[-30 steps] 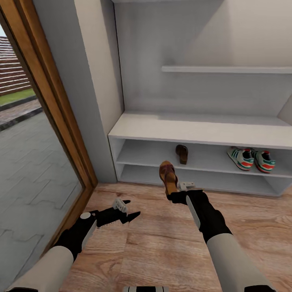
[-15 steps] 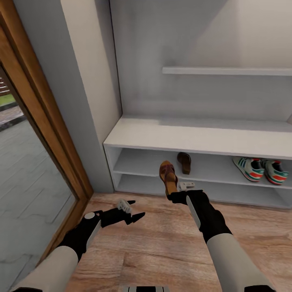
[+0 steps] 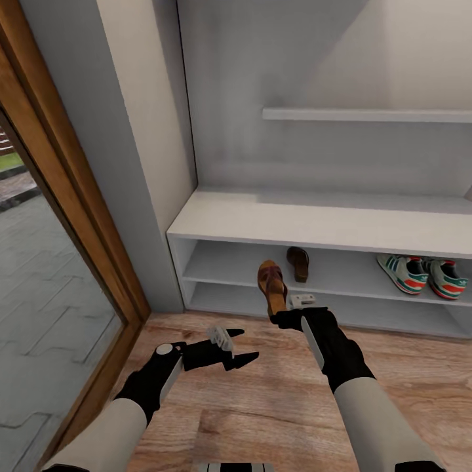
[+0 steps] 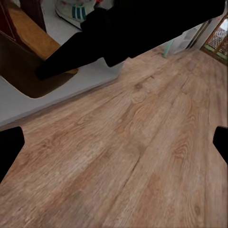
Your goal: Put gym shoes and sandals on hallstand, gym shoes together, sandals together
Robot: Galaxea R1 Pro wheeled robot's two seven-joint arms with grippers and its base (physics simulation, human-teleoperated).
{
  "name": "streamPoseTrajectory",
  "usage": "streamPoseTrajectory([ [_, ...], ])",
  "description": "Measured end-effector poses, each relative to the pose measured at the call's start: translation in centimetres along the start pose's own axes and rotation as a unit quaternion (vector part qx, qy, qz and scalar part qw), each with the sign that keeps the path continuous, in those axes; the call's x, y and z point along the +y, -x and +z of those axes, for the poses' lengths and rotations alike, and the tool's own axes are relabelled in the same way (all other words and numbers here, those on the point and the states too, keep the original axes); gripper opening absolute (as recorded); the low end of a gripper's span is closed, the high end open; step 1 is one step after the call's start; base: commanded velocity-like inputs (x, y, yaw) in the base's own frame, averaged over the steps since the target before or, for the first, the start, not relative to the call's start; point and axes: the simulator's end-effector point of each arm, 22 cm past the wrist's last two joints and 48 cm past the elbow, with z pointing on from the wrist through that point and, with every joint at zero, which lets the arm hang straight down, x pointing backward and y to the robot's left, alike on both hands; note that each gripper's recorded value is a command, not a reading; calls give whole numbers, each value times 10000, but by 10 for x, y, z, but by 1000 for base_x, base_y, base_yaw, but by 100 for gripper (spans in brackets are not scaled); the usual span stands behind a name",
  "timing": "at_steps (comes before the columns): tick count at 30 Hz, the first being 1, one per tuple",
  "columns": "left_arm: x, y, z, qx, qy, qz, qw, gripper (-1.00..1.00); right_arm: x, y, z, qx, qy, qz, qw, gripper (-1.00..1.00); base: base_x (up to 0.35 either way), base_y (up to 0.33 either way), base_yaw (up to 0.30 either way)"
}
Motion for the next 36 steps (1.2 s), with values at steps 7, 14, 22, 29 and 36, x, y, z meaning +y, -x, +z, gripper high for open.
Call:
streamPoseTrajectory([
  [7,-2,-6,2,31,-15,-82,10000,100,0,0,0,-3,3,2,10000,-100,266,-46,0],
  [14,-3,-8,2,47,-17,-106,9999,100,0,0,0,-7,2,1,10000,-100,302,-138,0],
  [22,-3,-9,3,48,-17,-110,9999,100,0,0,0,-7,9,1,10000,-100,46,-26,0],
  [29,0,-17,4,77,-17,-186,9998,100,0,-8,8,76,10,10,10000,-100,1,0,0],
  [36,2,-23,5,97,-18,-243,9997,100,-1,-13,13,134,14,20,9999,-100,0,0,0],
])
